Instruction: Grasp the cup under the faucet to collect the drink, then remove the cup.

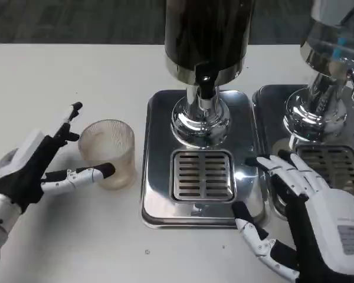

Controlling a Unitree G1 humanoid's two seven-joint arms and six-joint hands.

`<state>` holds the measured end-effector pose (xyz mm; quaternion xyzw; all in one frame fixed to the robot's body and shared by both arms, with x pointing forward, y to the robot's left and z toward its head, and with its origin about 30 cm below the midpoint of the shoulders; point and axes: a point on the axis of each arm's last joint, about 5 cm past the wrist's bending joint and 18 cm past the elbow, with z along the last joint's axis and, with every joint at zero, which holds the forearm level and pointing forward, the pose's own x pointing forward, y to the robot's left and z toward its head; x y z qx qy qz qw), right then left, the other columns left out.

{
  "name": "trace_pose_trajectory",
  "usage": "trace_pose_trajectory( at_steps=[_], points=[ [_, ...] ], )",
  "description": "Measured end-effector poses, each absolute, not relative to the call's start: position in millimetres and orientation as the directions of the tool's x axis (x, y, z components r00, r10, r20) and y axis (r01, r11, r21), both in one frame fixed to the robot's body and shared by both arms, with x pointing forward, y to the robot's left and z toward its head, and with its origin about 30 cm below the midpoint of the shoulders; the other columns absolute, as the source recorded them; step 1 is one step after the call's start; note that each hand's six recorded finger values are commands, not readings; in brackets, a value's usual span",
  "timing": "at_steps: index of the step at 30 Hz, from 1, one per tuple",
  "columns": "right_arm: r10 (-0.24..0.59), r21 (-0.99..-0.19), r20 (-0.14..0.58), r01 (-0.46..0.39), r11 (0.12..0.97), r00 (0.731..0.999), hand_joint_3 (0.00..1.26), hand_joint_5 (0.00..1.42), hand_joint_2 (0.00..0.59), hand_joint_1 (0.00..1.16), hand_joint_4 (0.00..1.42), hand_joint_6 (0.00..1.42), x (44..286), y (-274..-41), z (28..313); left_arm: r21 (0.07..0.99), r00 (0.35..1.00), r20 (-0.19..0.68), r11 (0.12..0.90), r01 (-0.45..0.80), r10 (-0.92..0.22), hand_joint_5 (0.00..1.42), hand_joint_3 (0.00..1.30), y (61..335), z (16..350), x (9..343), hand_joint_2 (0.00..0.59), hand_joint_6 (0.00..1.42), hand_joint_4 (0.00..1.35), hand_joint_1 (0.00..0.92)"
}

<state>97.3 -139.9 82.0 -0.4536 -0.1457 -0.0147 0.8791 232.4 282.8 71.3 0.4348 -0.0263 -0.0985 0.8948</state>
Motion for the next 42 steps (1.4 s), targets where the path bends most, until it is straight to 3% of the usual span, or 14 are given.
trace_pose_trajectory(
  at_steps=[28, 42],
  points=[
    [0.091, -0.787, 0.261, 0.157, 0.597, 0.961, 0.3, 0.14, 0.381, 0.33, 0.23, 0.19, 96, -139, 80, 0.757, 0.967, -0.104, 0.612, 0.228, -0.231, 0.28, 0.01, 269, 69, 243, 0.053, 0.28, 0.08, 0.314],
    [0.087, -0.779, 0.263, 0.158, 0.606, 0.961, 0.32, 0.17, 0.382, 0.35, 0.25, 0.21, 96, -139, 79, 0.734, 0.961, -0.114, 0.631, 0.252, -0.251, 0.37, 0.15, 259, 69, 250, 0.087, 0.35, 0.2, 0.315]
  ],
)
